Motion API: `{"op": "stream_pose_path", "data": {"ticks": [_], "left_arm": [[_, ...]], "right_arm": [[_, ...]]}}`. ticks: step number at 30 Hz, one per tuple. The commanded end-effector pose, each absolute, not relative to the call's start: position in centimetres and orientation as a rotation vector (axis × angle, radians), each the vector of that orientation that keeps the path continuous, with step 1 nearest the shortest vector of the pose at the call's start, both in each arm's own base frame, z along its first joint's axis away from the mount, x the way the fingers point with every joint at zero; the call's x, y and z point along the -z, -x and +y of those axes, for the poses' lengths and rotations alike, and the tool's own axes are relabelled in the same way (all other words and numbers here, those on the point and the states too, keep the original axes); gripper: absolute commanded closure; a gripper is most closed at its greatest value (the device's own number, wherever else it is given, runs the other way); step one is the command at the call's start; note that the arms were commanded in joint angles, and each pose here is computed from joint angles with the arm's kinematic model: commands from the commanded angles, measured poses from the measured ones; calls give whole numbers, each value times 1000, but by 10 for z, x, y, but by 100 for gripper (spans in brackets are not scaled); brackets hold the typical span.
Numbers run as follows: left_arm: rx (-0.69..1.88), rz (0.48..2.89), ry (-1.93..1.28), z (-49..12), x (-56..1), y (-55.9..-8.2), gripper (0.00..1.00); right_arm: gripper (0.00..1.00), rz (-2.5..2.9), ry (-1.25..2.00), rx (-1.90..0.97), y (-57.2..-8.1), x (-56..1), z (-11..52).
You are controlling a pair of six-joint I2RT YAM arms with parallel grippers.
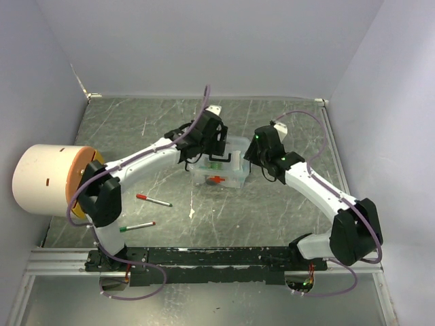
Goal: Organize the medicine kit
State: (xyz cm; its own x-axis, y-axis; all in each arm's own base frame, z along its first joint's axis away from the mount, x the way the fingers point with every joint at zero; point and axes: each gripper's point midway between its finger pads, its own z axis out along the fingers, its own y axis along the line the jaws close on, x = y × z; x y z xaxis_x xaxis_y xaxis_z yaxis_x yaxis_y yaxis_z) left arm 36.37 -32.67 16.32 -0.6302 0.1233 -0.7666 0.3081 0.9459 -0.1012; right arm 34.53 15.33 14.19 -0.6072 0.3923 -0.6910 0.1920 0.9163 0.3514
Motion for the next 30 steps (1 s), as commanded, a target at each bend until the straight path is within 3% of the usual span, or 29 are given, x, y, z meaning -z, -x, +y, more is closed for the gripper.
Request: {"op": "stream_pose_path", "data": {"ticks": [1,7,15,30], "left_arm": [[418,2171,-186,-310,-218,-372,14],[445,2095,50,-254,-235,-381,6],[494,2064,365,-184,-207,-385,1],[1044,2075,549,-195,-135,-380,5]], "right_arm": [[52,2203,-356,-275,-345,-167,149],[48,2181,-246,-268,-348,-186,166],[41,2170,-30,-220,-358,-205,225],[40,2296,386,-48,-357,-154,312]]}}
